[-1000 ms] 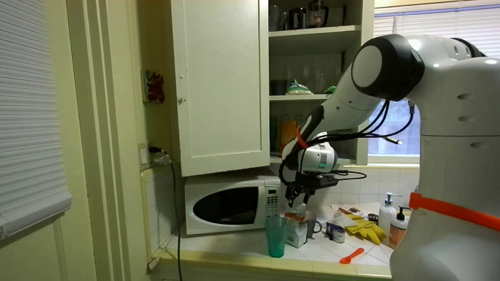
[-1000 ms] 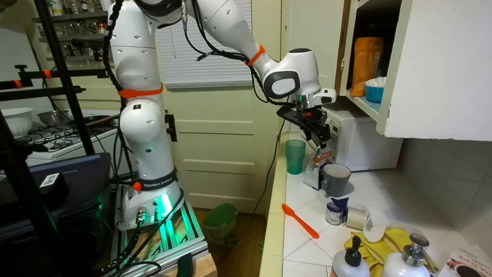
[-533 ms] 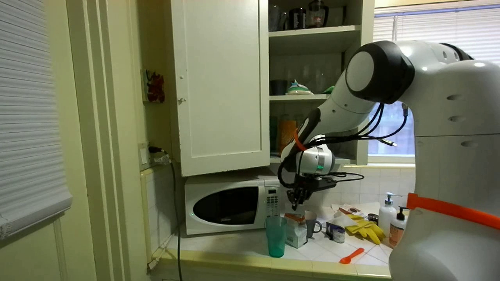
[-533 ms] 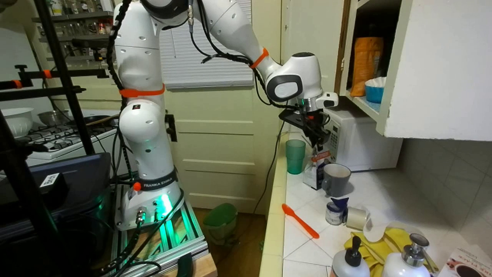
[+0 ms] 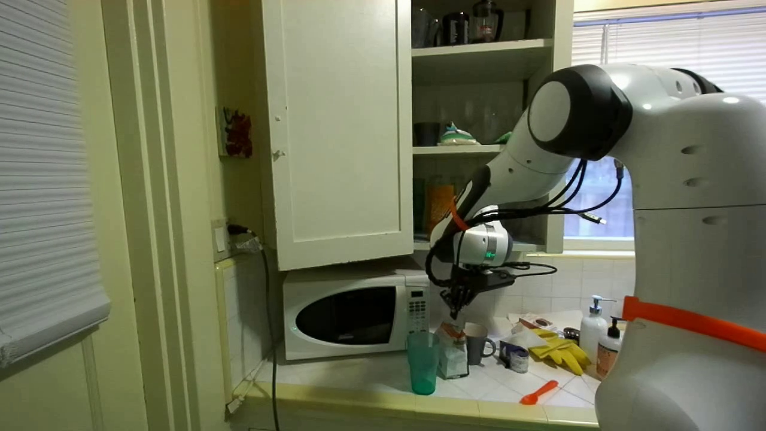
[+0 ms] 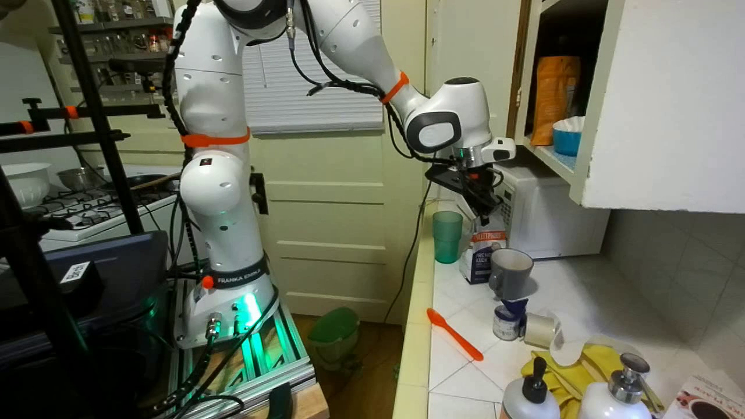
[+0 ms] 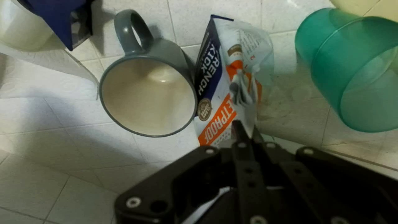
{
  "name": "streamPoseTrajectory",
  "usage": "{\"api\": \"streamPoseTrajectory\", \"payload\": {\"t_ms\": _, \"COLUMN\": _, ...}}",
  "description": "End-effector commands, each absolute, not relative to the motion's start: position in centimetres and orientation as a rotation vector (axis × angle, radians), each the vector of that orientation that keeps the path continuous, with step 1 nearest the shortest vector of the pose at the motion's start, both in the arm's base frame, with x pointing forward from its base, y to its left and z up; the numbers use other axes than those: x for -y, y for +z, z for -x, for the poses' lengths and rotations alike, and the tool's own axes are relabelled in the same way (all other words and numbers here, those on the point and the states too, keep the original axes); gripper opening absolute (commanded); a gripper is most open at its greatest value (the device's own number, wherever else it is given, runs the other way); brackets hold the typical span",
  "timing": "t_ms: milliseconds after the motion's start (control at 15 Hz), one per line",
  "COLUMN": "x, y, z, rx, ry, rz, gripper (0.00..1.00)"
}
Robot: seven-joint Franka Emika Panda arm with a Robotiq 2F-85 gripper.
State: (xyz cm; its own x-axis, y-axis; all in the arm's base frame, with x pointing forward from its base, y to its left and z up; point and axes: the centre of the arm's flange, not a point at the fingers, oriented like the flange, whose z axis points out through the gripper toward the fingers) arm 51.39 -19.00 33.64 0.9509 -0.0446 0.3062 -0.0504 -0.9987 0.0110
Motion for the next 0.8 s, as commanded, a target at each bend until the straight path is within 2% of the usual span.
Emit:
{"api": "streamPoseTrajectory", "payload": {"t_ms": 0, "x": 18.9, "y": 35.2, "z": -51.3, "rx": 0.077, "ry": 0.532, "rz": -3.059, "gripper": 0.01}}
{"api": "streamPoseTrajectory", "payload": {"t_ms": 733, "x": 16.3, "y": 43.8, "z": -50.9, "rx": -0.011, "ry": 0.652, "rz": -2.944, "gripper": 0.01}}
